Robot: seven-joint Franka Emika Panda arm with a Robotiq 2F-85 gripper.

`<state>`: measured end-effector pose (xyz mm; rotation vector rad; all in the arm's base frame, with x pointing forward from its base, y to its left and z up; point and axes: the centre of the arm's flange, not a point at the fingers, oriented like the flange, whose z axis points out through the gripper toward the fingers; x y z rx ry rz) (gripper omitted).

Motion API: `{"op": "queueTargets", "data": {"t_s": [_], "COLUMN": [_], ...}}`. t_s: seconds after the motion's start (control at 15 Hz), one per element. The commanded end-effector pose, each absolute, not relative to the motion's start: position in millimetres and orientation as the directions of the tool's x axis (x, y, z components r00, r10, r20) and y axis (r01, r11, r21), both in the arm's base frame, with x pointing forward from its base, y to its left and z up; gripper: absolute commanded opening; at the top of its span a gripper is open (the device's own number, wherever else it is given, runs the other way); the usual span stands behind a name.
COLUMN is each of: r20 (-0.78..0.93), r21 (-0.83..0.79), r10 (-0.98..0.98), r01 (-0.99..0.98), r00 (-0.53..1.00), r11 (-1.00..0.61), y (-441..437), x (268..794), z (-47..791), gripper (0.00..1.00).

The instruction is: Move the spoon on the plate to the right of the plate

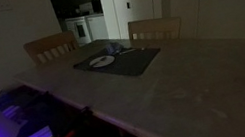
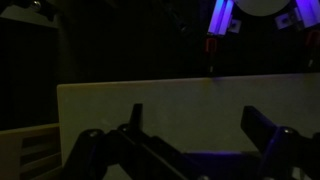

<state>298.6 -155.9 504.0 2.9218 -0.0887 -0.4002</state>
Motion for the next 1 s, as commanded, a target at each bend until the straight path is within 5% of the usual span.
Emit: {"op": "queueTargets", "data": {"t_s": [0.0, 0.93], "r20": [-0.28, -0.306], "r21": [0.18, 0.097], "r10": [0.006, 0.223], "r01": [0.058, 0.264], "r00": [0.96, 0.926], "r11": [-0.982, -0.96], "y": [-141, -63], "x": [319, 379], "z": [483, 434], "gripper": [1.0, 1.0]}}
